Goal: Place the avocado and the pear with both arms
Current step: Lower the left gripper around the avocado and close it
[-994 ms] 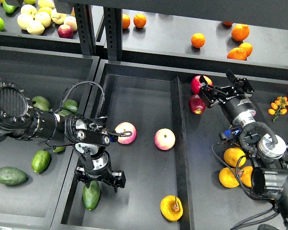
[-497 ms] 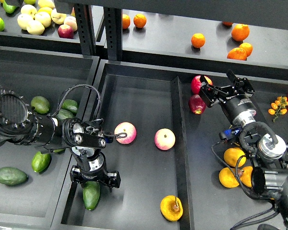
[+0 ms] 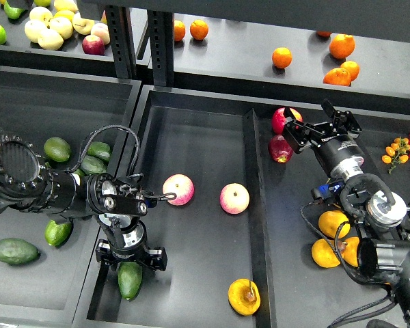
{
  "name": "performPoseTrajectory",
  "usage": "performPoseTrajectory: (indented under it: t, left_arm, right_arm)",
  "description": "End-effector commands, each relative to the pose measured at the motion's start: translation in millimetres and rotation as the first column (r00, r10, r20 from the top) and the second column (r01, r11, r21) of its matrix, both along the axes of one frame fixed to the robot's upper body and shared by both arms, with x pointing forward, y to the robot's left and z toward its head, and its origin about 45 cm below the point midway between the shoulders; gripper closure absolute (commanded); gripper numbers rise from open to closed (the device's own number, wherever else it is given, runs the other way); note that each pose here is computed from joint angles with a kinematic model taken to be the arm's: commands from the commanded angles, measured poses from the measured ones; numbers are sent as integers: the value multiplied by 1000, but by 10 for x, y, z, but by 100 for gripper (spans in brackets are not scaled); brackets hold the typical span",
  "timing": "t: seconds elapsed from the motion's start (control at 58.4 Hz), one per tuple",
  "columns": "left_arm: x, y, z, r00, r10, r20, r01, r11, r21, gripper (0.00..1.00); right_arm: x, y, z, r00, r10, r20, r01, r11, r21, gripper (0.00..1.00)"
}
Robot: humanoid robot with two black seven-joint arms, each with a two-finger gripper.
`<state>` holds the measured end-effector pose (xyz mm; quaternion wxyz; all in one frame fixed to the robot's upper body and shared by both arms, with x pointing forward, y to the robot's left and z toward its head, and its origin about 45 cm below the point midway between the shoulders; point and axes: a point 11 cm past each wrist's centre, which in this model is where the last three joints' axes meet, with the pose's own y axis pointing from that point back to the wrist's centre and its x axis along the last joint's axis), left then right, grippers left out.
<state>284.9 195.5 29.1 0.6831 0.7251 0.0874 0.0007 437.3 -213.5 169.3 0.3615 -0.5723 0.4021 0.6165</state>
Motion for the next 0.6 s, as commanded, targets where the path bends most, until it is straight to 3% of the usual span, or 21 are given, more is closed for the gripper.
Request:
performPoseTrajectory:
  t: [0.0, 0.206, 0.257, 0.326, 0.36, 0.514, 0.583]
  left_arm:
    - [-24, -17, -13, 1000, 7, -8, -7, 1000, -8, 10]
    - [-24, -32, -10, 1000, 23, -11, -24, 1000, -18, 42]
    - [-28, -48, -7, 999, 46, -18, -46, 999, -28, 54]
    - [-44, -87, 4, 994, 97, -39, -99, 994, -53, 81]
    - [-51, -97, 7, 991, 122, -49, -125, 990, -61, 88]
    - [-34, -143, 55, 989, 139, -57, -143, 987, -76, 91]
    - [116, -191, 185, 991, 132, -22, -133, 987, -86, 92]
  right_arm:
    - [1, 2, 5, 1000, 0, 1, 0, 1000, 2, 1]
    - [1, 2, 5, 1000, 0, 1, 0, 1000, 2, 1]
    - [1, 1, 7, 1000, 0, 2, 0, 1000, 4, 1]
    - [1, 1, 7, 1000, 0, 2, 0, 1000, 4, 1]
    - [1, 1, 8, 1000, -1, 2, 1, 1000, 5, 1]
    - [0, 1, 3, 1000, -2, 0, 2, 1000, 10, 1]
    - [-4, 30, -1, 1000, 7, -2, -7, 1000, 8, 1]
